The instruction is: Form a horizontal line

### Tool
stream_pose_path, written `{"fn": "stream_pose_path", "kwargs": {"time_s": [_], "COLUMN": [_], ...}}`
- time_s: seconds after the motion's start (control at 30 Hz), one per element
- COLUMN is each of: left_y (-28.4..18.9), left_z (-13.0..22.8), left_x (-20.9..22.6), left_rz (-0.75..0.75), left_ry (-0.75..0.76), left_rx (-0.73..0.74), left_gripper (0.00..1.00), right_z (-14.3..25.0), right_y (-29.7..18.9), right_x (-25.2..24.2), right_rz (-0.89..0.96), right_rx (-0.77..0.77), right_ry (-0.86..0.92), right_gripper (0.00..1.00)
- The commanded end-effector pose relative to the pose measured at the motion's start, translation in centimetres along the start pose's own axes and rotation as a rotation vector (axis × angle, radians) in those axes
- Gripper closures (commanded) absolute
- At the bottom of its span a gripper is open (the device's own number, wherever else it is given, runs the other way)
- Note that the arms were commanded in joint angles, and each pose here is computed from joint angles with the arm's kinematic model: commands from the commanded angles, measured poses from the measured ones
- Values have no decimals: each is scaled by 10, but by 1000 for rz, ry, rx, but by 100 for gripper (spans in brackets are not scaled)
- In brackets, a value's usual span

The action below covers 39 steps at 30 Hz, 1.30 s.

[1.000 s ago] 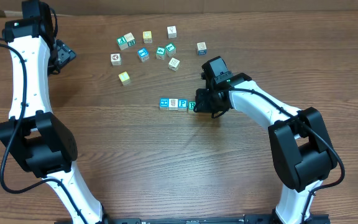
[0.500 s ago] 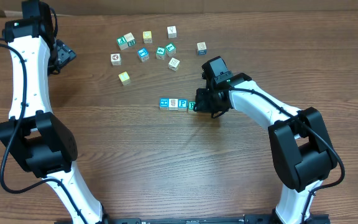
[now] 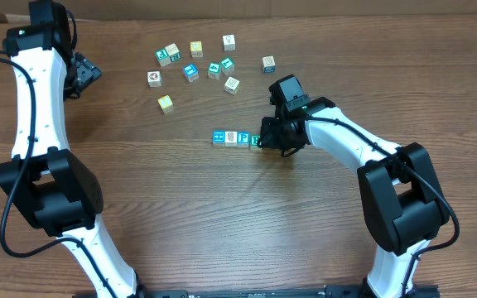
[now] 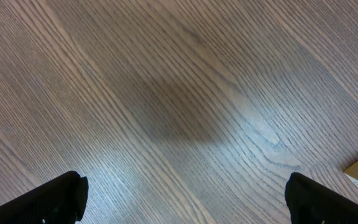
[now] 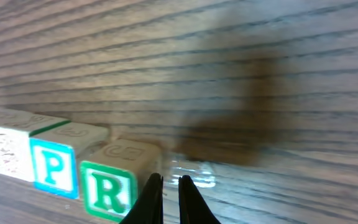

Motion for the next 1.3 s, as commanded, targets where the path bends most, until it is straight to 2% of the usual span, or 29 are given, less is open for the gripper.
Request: {"fn": "stream_pose_path", "kwargs": {"time_s": [0.0,0.7,1.27], "left_y": [-6,-6,-6], "left_z": [0,0,0], "left_x": [-2,-2,-2], "left_rz": [1,1,1], "left_ry": [8,8,8], "left_rx": [-16,-16,-16], "left_gripper": [0,0,0], "right_z": [0,28,37], "right_y": [-10,-2,8], "right_x": [0,-4,16], "right_rz": [38,-35,-22], "right_rx": [-32,147,120], "right_ry": [-2,-7,-77], "right_gripper": [94,96,96]}}
Point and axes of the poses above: each gripper's point midway between its finger pads, its own y axis out along the fingers, its own x axis along the line the jaws close on, z = x × y, the point moved 9 cm from there along -y, back along the fingers, and after that the axes turned 3 degrees about y, right-handed, at the moved point
